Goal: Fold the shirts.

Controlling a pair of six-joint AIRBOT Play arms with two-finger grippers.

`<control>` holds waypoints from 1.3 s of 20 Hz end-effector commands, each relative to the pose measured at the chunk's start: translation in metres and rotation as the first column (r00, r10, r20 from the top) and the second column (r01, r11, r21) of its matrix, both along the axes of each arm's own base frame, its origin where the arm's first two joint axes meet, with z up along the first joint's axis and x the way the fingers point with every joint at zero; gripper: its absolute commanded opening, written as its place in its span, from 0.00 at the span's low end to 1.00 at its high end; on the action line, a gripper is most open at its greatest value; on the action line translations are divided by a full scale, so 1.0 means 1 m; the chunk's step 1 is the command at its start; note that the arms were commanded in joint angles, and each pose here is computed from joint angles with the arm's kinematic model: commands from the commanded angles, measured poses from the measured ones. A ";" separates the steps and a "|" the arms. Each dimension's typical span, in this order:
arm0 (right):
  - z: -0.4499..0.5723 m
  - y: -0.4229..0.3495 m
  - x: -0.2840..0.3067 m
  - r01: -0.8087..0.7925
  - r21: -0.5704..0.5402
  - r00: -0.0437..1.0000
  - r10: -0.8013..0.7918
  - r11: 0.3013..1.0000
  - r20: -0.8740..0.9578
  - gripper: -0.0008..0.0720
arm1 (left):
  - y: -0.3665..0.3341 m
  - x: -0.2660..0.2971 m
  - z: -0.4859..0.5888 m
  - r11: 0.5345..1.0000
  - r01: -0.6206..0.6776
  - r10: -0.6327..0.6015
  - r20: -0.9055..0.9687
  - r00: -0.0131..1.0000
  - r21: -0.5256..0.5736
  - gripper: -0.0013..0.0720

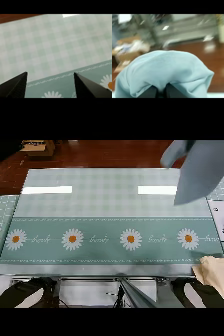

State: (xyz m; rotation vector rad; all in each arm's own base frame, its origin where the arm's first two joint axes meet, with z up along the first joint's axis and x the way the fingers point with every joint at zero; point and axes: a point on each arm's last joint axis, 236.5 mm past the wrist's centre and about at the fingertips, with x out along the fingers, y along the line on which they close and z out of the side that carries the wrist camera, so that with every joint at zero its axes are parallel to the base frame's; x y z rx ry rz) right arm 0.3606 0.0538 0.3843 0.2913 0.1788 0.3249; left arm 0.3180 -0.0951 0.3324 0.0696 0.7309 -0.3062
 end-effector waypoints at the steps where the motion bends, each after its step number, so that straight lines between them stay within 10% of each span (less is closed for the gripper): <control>1: -0.067 0.100 -0.020 -0.347 -0.013 0.912 0.335 0.938 -0.237 0.05 | 0.004 -0.014 -0.014 1.000 0.005 -0.003 -0.081 0.997 0.025 0.96; 10: -0.315 0.263 -0.021 -0.700 -0.263 0.613 0.370 0.663 -0.698 0.05 | 0.003 -0.011 -0.101 0.997 0.017 0.008 -0.312 0.950 0.077 0.96; 13: -0.365 0.264 -0.014 -0.706 -0.236 0.553 0.311 0.668 -0.773 0.05 | -0.005 -0.013 -0.136 0.997 0.046 -0.016 -0.391 0.920 0.068 0.96; 17: -0.354 0.251 0.000 -0.679 -0.254 0.584 0.297 0.689 -0.755 0.59 | -0.026 -0.019 -0.175 0.987 0.158 -0.131 -0.453 0.882 0.021 0.96; 23: -0.268 0.075 0.039 -0.408 -0.505 0.757 -0.028 0.760 -0.653 0.65 | -0.001 -0.031 -0.240 0.985 0.169 -0.117 -0.574 0.810 0.038 0.96; 26: -0.262 -0.036 0.036 -0.204 -0.471 0.696 -0.211 0.858 -0.686 0.65 | -0.012 -0.033 -0.273 0.978 0.072 -0.177 -0.602 0.779 -0.194 0.95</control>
